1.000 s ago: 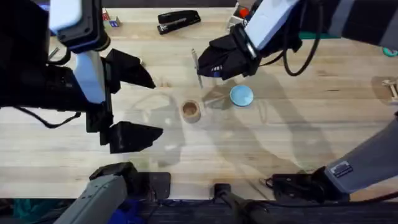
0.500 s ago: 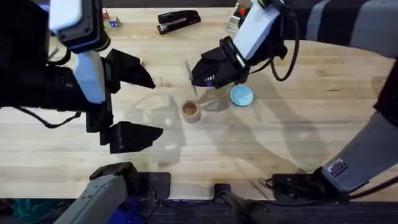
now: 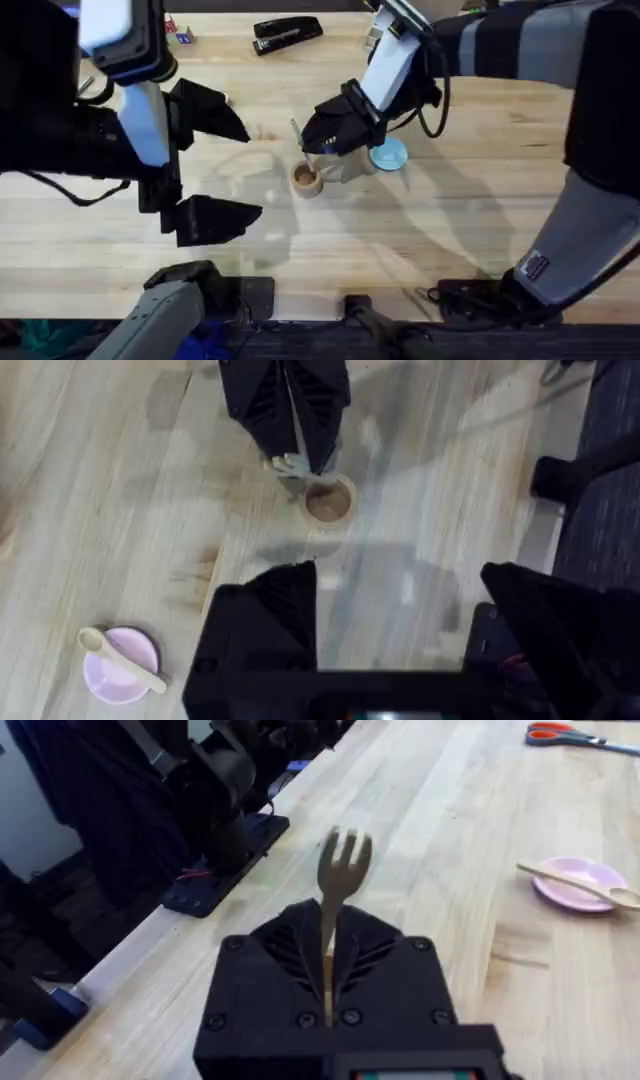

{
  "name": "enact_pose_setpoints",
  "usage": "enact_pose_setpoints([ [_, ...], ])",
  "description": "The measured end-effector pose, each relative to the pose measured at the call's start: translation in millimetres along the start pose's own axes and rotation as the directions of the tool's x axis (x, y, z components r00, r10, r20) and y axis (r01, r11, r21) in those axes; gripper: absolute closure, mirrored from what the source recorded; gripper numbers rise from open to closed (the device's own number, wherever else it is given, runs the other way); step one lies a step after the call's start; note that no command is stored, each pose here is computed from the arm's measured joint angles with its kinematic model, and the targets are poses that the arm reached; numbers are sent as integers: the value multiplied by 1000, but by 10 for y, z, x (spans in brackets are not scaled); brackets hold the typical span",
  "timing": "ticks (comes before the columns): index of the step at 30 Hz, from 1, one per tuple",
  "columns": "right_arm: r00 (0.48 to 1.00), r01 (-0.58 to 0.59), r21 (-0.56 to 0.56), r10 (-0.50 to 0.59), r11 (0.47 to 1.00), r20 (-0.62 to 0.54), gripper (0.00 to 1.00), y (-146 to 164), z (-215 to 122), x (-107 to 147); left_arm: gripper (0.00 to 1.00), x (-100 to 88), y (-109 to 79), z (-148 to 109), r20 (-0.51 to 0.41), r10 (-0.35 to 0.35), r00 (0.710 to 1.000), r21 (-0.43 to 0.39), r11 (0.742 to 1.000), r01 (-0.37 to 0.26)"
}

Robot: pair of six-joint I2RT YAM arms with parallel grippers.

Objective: Pick up a utensil and set it on the pink plate, then put the other utensil in the container.

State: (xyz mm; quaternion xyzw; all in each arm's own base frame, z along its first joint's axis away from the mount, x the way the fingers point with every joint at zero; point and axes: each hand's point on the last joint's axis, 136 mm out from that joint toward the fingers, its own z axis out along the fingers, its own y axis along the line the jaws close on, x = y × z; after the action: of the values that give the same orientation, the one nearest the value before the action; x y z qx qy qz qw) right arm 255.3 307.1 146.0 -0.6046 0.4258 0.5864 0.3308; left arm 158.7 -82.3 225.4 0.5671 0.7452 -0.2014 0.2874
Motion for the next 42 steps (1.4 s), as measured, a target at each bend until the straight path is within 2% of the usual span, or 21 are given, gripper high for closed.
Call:
enact_pose_setpoints([
  [9,1000,-18,-11,18,1000,-1,968,-31,47,156,8,0,1,-1,0,0,1000,0,1000,0],
  [42,1000,11,-24,-11,1000,-2,968,-41,106,209,8,0,0,-1,0,0,1000,0,1000,0],
])
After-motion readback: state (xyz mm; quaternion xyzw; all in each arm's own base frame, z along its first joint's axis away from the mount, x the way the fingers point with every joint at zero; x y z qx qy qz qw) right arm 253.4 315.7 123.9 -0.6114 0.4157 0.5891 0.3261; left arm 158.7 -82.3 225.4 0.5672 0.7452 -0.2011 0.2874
